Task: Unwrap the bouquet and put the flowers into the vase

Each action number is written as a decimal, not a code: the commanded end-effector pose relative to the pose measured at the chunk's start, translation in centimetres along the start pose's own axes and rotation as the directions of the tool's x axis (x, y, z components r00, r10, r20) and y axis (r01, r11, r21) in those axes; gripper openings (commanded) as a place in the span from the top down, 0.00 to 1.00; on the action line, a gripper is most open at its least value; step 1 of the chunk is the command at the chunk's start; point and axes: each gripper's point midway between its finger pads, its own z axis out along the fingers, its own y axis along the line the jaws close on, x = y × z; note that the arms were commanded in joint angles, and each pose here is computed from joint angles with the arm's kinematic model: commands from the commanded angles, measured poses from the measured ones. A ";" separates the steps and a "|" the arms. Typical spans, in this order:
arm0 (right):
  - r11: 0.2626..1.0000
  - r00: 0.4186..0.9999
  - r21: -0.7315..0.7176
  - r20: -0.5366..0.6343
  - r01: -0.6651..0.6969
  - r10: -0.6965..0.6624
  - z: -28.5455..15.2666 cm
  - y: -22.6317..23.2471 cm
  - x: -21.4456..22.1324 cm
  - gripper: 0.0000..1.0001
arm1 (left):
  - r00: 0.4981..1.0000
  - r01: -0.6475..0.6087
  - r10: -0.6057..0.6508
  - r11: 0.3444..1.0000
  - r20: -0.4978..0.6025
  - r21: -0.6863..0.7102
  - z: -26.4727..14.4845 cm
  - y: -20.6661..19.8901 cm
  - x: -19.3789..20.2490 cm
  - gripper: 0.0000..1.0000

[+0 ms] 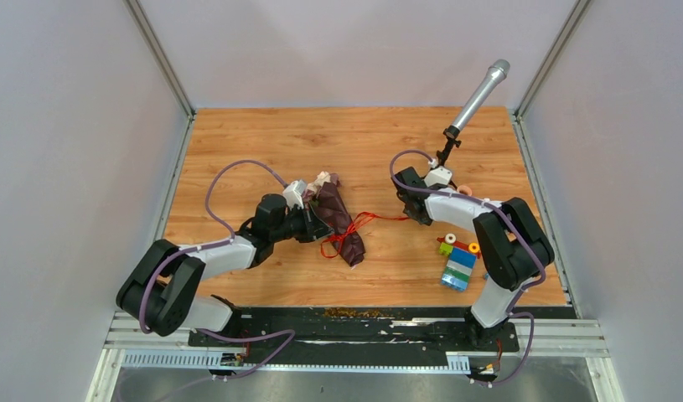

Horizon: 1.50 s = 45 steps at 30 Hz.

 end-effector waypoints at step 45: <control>0.944 0.911 -0.315 0.411 0.100 0.041 -7.6 0.4 -5.8 1.00 | 0.988 0.054 -0.026 0.982 0.152 -0.183 -2.9 3.5 -5.2 1.00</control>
